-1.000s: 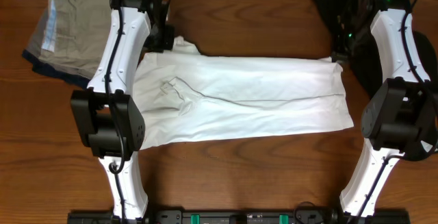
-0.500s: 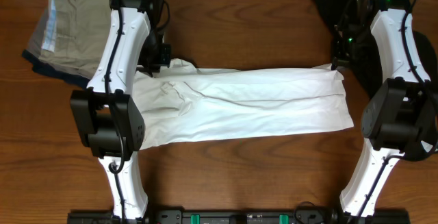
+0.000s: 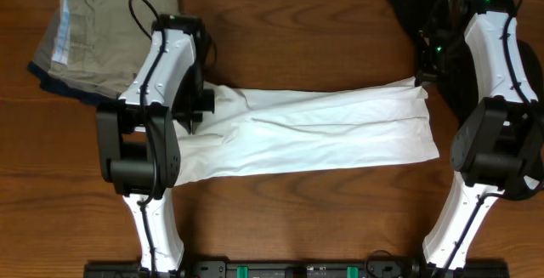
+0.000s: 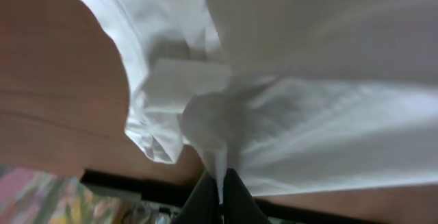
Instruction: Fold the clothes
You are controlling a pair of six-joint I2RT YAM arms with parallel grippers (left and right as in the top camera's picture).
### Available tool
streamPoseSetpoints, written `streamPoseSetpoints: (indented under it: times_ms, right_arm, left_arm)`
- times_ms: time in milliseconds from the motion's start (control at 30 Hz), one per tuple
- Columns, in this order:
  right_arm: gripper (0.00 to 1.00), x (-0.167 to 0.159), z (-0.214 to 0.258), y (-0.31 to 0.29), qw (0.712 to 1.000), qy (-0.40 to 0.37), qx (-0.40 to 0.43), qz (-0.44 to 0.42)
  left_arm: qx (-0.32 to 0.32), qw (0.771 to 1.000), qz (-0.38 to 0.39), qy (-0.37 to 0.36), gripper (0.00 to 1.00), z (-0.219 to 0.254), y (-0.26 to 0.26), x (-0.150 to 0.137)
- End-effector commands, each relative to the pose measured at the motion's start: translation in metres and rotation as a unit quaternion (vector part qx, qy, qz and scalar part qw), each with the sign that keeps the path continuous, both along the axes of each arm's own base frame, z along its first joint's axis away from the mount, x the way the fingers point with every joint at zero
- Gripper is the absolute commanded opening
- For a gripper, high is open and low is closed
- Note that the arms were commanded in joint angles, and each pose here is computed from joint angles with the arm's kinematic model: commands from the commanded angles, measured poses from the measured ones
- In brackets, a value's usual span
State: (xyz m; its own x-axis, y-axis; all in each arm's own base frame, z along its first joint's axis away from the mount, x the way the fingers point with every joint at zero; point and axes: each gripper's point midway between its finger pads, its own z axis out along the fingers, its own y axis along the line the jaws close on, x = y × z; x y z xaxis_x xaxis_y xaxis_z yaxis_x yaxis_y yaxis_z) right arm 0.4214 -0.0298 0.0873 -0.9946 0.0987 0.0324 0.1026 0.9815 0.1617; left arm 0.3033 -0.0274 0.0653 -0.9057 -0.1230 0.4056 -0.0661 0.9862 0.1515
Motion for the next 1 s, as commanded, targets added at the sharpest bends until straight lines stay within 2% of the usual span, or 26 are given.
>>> streamPoseSetpoints:
  times_ms: [0,133,300,333,367,400,433,467,500,533,667,767,867,967]
  right_arm:
    - [0.01,0.005,0.004,-0.003,1.000,-0.012,0.001,0.004]
    - [0.01,0.007,0.004,-0.003,1.000,-0.017,0.001,0.004]
    - [0.01,0.008,0.004,-0.003,1.000,-0.019,0.002,0.004]
    - [0.01,0.008,0.004,-0.003,1.000,-0.019,0.002,0.004]
    - [0.01,0.008,0.004,-0.002,1.000,-0.019,0.004,0.004]
    - [0.01,0.008,0.004,-0.001,1.000,-0.020,0.007,0.004]
    - [0.01,0.009,0.004,0.000,1.000,-0.021,0.010,0.004]
    - [0.01,0.009,0.004,0.000,1.000,-0.021,0.012,0.004]
    - [0.01,0.009,0.004,0.001,1.000,-0.021,0.013,0.004]
    - [0.01,0.009,0.004,0.001,1.000,-0.021,0.013,0.004]
    - [0.01,0.008,0.005,0.004,1.000,-0.021,0.022,0.004]
    - [0.01,0.009,0.006,0.010,0.999,-0.023,0.038,0.008]
    - [0.01,0.010,0.009,0.020,0.998,-0.028,0.062,0.018]
    - [0.02,0.010,0.009,0.029,0.997,-0.029,0.066,0.029]
  left_arm:
    - [0.014,1.000,0.007,0.025,0.06,-0.001,0.001,-0.018]
    - [0.018,0.999,0.000,0.050,0.06,-0.007,0.000,-0.032]
    - [0.019,0.998,0.000,0.056,0.06,-0.009,0.000,-0.035]
    - [0.019,0.998,0.000,0.057,0.13,-0.009,0.000,-0.036]
    - [0.019,0.998,0.000,0.057,0.27,-0.009,0.001,-0.036]
    - [0.021,0.998,-0.001,0.057,0.51,-0.008,0.001,-0.036]
    - [0.023,0.998,-0.003,0.057,0.69,-0.008,0.002,-0.036]
    - [0.028,0.998,-0.004,0.057,0.82,-0.007,0.004,-0.036]
    - [0.037,0.998,-0.005,0.056,0.85,-0.007,0.007,-0.036]
    - [0.046,0.997,-0.006,0.053,0.96,-0.005,0.010,-0.036]
    - [0.081,0.997,-0.004,0.016,0.97,0.010,0.021,-0.029]
    - [0.090,0.994,0.004,-0.055,0.99,0.031,0.026,-0.016]
    - [0.073,0.983,0.018,-0.167,0.98,0.059,0.024,0.009]
    - [0.054,0.957,0.029,-0.283,0.98,0.090,0.020,0.038]
